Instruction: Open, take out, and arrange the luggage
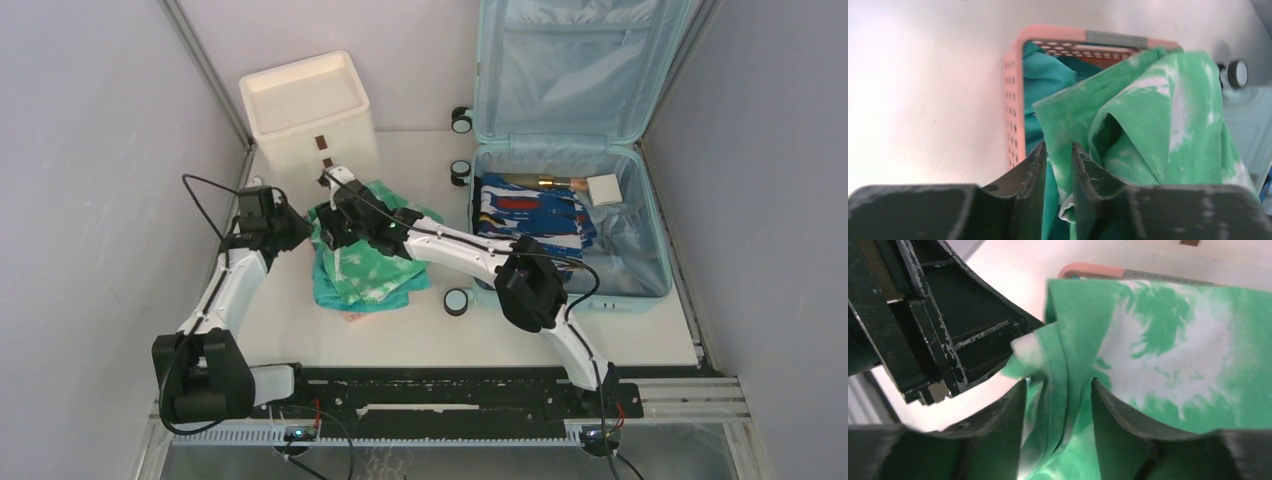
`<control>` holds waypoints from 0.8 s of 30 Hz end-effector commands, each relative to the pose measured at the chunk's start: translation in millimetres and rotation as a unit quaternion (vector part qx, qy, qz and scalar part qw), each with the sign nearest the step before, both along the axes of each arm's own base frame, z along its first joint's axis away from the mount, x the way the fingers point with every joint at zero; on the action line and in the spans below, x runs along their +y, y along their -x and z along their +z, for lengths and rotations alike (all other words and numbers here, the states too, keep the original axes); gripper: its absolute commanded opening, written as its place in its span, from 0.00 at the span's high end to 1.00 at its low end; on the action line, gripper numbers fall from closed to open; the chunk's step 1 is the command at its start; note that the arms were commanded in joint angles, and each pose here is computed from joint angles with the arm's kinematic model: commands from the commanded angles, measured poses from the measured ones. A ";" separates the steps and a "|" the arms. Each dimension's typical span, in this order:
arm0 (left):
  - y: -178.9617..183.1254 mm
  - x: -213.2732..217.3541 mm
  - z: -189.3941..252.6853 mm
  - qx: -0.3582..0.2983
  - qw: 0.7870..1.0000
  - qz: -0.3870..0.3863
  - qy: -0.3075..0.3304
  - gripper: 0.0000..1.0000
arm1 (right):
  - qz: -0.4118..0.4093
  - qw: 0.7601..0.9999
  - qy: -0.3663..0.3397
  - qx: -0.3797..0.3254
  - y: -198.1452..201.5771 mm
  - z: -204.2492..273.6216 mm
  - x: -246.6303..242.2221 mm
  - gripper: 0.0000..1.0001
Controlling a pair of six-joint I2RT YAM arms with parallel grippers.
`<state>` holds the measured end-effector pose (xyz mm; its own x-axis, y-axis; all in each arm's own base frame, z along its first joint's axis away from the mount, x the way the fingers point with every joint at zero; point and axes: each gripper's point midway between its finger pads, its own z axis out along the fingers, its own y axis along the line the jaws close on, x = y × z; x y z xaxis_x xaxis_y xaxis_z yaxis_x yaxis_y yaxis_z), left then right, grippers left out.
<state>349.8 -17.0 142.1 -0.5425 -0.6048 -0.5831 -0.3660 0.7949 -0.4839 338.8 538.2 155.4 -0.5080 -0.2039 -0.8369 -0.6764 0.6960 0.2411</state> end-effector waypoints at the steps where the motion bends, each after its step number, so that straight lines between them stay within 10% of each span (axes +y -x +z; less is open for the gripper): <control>1: -22.4 34.9 65.7 -0.076 0.993 0.079 -0.044 0.61 | 0.073 0.994 -0.071 -0.042 -6.5 67.9 9.3 0.35; 4: -11.2 42.4 102.3 -0.112 0.987 0.094 -0.063 0.45 | 0.186 0.976 -0.072 -0.084 6.1 120.9 -15.8 0.20; 10: 18.3 -1.1 144.5 -0.187 0.982 -0.002 -0.005 0.45 | 0.380 0.916 -0.073 -0.111 54.7 173.3 -115.3 0.13; 16: 40.4 -79.1 134.1 -0.206 0.968 -0.117 0.086 0.55 | 0.370 0.925 -0.029 -0.077 72.4 147.3 -218.0 0.13; 24: 43.1 -104.4 20.8 -0.063 0.988 -0.131 0.042 0.56 | 0.279 0.948 0.119 -0.099 65.5 73.9 -341.1 0.08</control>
